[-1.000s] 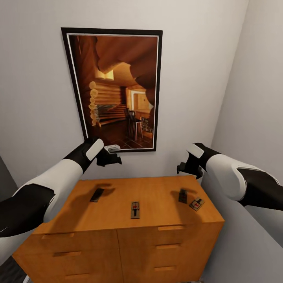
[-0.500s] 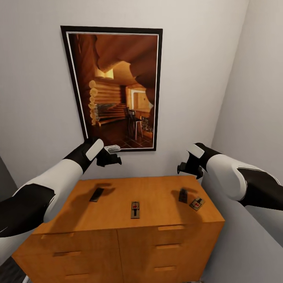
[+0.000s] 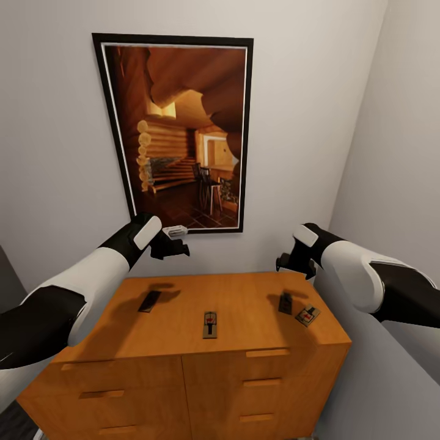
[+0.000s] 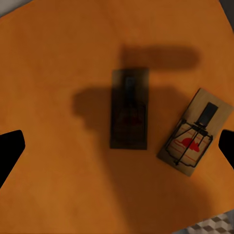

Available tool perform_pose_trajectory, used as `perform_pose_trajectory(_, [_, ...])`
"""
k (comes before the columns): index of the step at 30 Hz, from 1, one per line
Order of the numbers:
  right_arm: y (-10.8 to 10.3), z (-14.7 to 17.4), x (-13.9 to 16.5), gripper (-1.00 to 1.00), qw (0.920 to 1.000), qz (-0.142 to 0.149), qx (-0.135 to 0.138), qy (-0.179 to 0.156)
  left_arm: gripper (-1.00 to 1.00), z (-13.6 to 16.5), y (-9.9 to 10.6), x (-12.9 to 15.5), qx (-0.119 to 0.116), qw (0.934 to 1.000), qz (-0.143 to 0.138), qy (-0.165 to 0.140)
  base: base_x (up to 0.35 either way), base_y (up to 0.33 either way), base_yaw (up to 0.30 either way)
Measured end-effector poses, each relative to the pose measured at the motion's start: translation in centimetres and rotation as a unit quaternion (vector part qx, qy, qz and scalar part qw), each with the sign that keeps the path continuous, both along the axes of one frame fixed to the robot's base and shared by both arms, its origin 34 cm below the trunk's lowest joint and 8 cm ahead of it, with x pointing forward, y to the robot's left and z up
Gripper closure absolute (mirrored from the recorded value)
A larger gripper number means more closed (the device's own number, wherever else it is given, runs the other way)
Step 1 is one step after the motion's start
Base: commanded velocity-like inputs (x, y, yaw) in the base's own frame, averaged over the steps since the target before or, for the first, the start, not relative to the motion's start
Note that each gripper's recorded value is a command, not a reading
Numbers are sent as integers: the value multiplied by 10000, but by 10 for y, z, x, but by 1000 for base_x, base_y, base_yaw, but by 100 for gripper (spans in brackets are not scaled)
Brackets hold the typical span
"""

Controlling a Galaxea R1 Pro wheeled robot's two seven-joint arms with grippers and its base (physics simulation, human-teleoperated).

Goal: Take the four mousetraps from the cabinet in the bathroom and place them on the bathroom floor. Make sure all four end up on the same floor surface, and ensure that at least two of them are either under or directly next to the same bathroom sink.

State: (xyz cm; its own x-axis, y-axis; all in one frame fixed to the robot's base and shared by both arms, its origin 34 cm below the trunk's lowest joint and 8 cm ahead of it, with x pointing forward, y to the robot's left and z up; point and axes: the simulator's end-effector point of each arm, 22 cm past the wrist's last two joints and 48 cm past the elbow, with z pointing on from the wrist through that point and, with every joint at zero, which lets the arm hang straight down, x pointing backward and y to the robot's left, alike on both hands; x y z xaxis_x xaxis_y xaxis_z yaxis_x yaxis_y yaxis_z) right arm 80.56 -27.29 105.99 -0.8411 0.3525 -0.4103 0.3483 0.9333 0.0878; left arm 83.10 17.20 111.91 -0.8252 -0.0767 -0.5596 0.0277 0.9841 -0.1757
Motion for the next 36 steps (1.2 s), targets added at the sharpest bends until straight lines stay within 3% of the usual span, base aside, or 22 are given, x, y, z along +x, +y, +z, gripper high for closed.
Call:
perform_pose_trajectory(22, [-6,-37,5,-100,9995,289,-153,-52,-100,-24,0,5,-3,10000,2,-5,0,0,0])
perform_pose_trajectory(36, [-5,-36,7,-100,9993,355,-108,-94,-100,-23,0,6,-11,10000,1,-16,0,0,0])
